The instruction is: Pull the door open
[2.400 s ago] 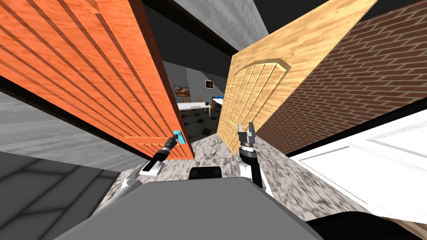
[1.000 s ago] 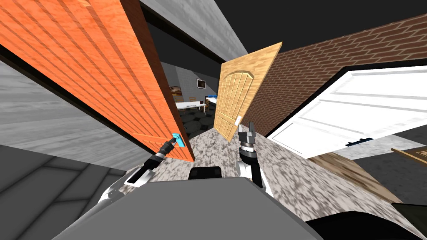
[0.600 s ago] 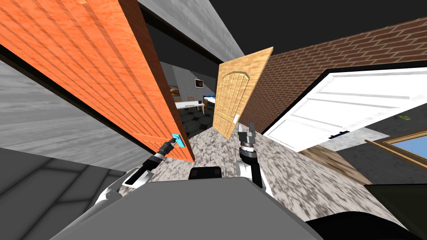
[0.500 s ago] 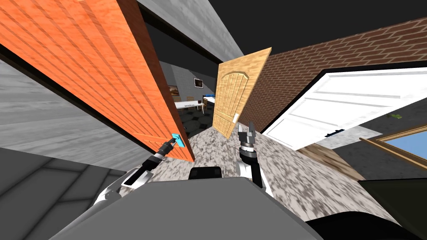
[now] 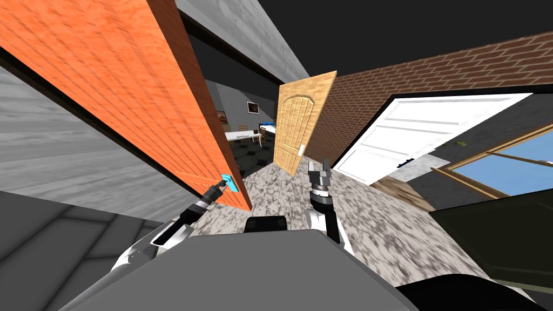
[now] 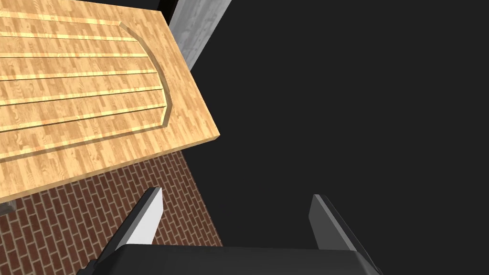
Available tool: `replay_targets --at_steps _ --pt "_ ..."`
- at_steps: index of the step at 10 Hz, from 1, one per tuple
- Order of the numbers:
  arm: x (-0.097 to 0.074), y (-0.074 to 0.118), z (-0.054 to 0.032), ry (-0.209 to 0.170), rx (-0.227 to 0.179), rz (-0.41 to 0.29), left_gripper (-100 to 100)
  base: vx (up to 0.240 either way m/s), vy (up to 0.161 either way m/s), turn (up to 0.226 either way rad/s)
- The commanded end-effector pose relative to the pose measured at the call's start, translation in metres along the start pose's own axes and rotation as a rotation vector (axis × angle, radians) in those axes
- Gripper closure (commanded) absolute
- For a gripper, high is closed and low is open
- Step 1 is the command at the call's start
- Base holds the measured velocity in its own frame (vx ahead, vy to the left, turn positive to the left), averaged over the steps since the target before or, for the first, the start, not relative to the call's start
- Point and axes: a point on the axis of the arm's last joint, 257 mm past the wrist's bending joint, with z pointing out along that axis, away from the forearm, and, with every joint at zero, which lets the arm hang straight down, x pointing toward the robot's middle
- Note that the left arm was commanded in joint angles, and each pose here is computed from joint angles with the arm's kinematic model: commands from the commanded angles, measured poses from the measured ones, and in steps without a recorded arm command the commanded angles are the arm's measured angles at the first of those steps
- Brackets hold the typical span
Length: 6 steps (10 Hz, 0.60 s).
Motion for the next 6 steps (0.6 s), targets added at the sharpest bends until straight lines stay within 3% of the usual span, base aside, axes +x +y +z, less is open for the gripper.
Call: replay_targets --at_steps 1,3,6 --pt "-0.0026 -0.0015 -0.0036 0.006 0.002 0.002 100 -0.153 0.097 -0.096" --pt "0.0007 0.0014 -0.0041 0.012 -0.002 -0.003 100 -0.112 0.070 -0.063" --pt "-0.0007 0.0016 -0.0128 0.032 -0.002 -0.002 100 -0.148 0.100 -0.148"
